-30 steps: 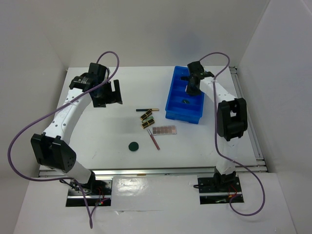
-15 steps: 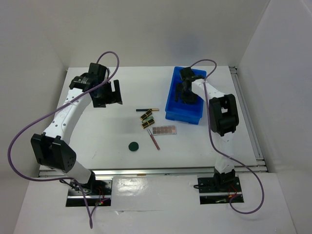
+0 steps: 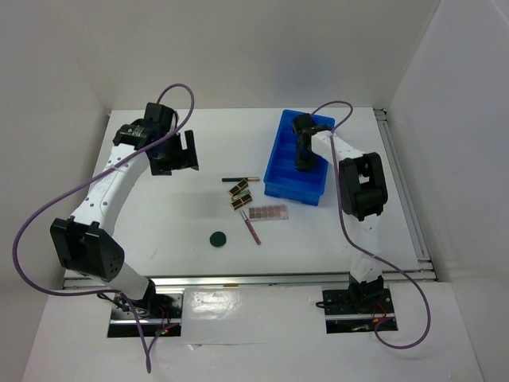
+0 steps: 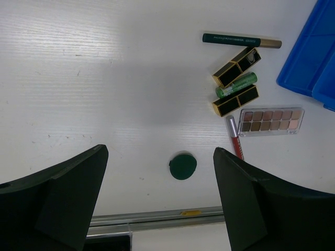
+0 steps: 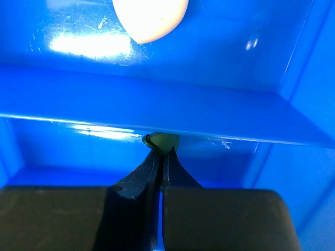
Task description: Organize the makeup
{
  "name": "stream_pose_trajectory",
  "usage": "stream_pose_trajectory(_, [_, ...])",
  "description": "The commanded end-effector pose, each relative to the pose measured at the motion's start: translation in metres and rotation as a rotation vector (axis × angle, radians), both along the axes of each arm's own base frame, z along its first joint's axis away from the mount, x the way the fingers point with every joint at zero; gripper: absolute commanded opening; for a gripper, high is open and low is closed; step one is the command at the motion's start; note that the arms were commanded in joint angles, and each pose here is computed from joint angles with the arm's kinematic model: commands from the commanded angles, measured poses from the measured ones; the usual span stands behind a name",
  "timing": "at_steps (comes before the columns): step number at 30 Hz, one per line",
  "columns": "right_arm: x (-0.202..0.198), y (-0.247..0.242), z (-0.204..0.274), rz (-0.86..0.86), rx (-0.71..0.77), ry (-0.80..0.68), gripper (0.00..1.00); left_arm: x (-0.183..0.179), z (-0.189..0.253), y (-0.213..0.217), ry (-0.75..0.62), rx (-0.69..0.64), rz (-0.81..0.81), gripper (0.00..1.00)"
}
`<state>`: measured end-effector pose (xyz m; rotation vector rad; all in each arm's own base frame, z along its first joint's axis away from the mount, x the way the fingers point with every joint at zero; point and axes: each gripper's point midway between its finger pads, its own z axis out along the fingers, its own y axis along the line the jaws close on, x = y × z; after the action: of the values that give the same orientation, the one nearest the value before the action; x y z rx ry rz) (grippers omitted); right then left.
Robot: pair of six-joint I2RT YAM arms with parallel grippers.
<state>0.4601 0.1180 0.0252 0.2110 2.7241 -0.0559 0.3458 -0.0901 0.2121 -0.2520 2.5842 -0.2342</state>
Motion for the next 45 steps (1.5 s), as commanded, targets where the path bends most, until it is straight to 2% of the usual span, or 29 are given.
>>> stream_pose_trajectory(1, [0.003, 0.006, 0.009, -0.002, -0.011, -0.019, 0.0, 0.004, 0.004, 0.003, -0.015, 0.008, 0.008, 0.96])
stream_pose_trajectory(14, [0.034, 0.008, 0.114, -0.021, 0.029, -0.258, 0.0, 0.004, 0.004, 0.003, -0.015, 0.008, 0.008, 0.96])
stream_pose_trajectory(23, [0.059, -0.007, 0.152, -0.063, 0.031, -0.368, 0.0, 0.003, 0.008, 0.003, -0.024, 0.007, 0.008, 0.96])
stream_pose_trajectory(26, [0.071, -0.016, 0.149, -0.073, 0.033, -0.371, 0.0, 0.003, 0.008, 0.003, -0.024, 0.007, 0.008, 0.96])
stream_pose_trajectory(30, [0.088, -0.021, 0.121, -0.082, 0.044, -0.331, 0.01, 0.0, 0.007, 0.004, -0.024, 0.007, 0.008, 0.96])
stream_pose_trajectory(32, [0.092, -0.027, 0.111, -0.094, 0.039, -0.317, 0.08, 0.0, 0.007, 0.004, -0.024, 0.007, 0.008, 0.96])
stream_pose_trajectory(33, [0.094, -0.027, 0.105, -0.094, 0.037, -0.308, 0.16, 0.0, 0.007, 0.004, -0.024, 0.007, 0.008, 0.96])
stream_pose_trajectory(35, [0.095, -0.029, 0.1, -0.117, 0.054, -0.298, 0.22, -0.002, 0.007, 0.004, -0.024, 0.007, 0.008, 0.96])
stream_pose_trajectory(40, [0.096, -0.034, 0.086, -0.134, 0.052, -0.278, 0.25, -0.002, 0.007, 0.004, -0.023, 0.002, 0.016, 0.96])
stream_pose_trajectory(42, [0.096, -0.032, 0.086, -0.129, 0.06, -0.277, 0.51, -0.002, 0.007, 0.004, -0.023, 0.002, 0.016, 0.96])
stream_pose_trajectory(43, [0.096, -0.032, 0.081, -0.129, 0.058, -0.268, 0.57, -0.002, 0.007, 0.004, -0.023, 0.002, 0.016, 0.96])
stream_pose_trajectory(45, [0.098, -0.032, 0.085, -0.129, 0.06, -0.278, 0.62, -0.002, 0.007, 0.004, -0.023, 0.002, 0.016, 0.96])
